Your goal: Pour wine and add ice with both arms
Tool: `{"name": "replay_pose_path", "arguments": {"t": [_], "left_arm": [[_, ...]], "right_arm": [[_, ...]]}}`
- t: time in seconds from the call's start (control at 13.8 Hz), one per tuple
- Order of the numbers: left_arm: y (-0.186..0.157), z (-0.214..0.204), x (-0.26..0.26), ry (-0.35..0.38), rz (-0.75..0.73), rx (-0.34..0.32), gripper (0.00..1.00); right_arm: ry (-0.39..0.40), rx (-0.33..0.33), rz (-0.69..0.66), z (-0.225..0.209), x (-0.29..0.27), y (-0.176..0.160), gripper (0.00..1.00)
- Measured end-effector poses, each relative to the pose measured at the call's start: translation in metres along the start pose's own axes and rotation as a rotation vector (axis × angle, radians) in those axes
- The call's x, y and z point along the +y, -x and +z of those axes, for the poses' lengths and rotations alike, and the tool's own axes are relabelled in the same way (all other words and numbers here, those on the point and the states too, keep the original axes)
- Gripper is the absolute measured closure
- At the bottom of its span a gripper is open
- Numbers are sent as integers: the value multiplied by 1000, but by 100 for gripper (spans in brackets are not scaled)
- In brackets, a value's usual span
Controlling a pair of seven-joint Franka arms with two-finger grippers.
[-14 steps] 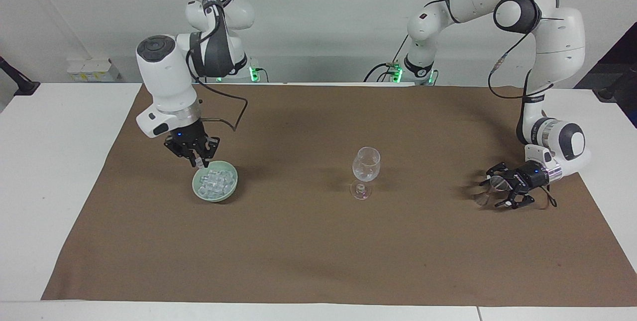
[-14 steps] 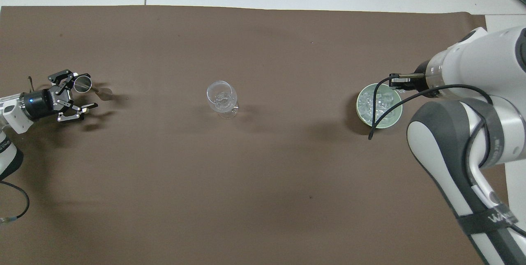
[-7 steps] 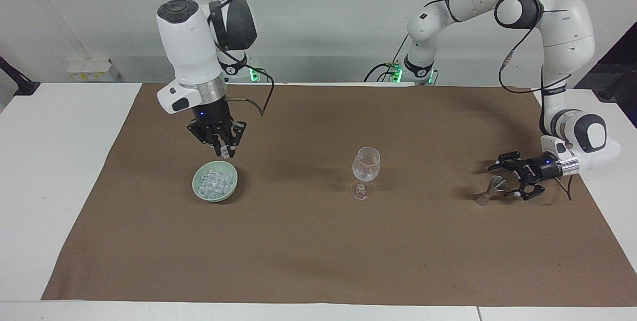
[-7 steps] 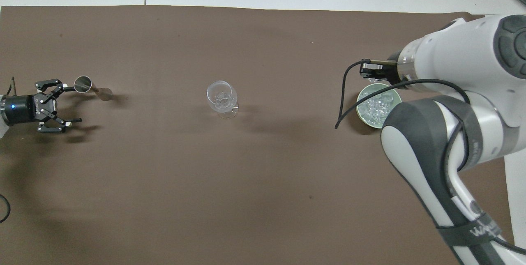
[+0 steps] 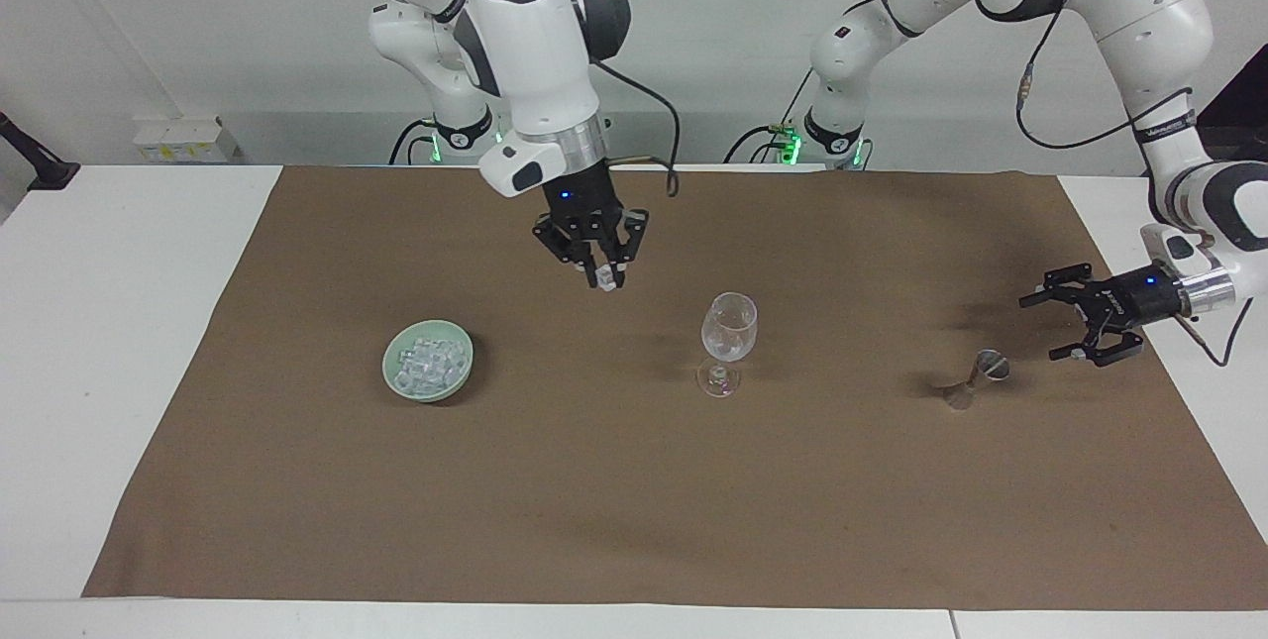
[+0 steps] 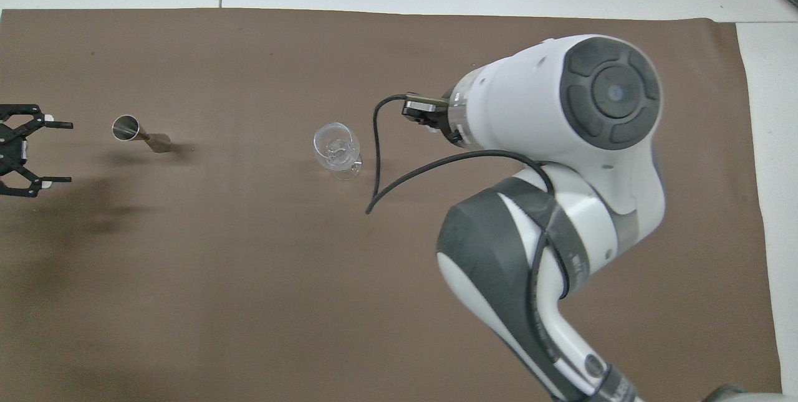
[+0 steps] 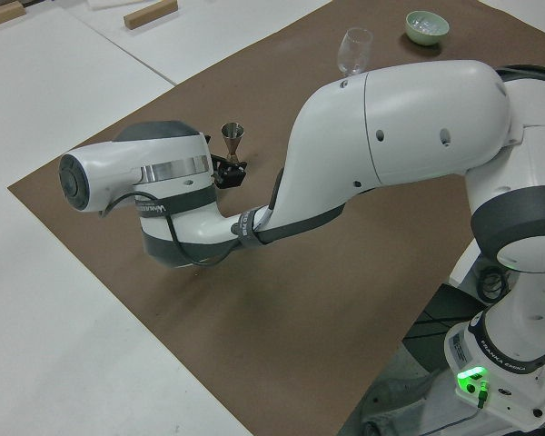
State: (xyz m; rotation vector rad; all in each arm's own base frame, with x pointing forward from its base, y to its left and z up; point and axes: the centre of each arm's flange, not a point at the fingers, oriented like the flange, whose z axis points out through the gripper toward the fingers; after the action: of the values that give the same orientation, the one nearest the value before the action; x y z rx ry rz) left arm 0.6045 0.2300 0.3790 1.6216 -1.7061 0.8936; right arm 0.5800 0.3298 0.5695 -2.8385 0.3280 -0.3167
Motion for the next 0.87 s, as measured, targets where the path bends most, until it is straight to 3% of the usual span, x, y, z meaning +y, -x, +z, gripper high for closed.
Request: {"name": "replay_pose_path", "arguments": {"t": [0.29,0.51,0.87], "left_arm": [[-100,-30,0,-10,-128,-173,0],[-161,-18,-2,-1,-216,-273,0],[-224,-6,-1,-64,-419,-420,0]], "right_arm": [[-58,-2,-4,17,-58,31,70],[-72,-3,-17,40,-73,39,70],[-63,10,-39,60,-80,45,70]]}}
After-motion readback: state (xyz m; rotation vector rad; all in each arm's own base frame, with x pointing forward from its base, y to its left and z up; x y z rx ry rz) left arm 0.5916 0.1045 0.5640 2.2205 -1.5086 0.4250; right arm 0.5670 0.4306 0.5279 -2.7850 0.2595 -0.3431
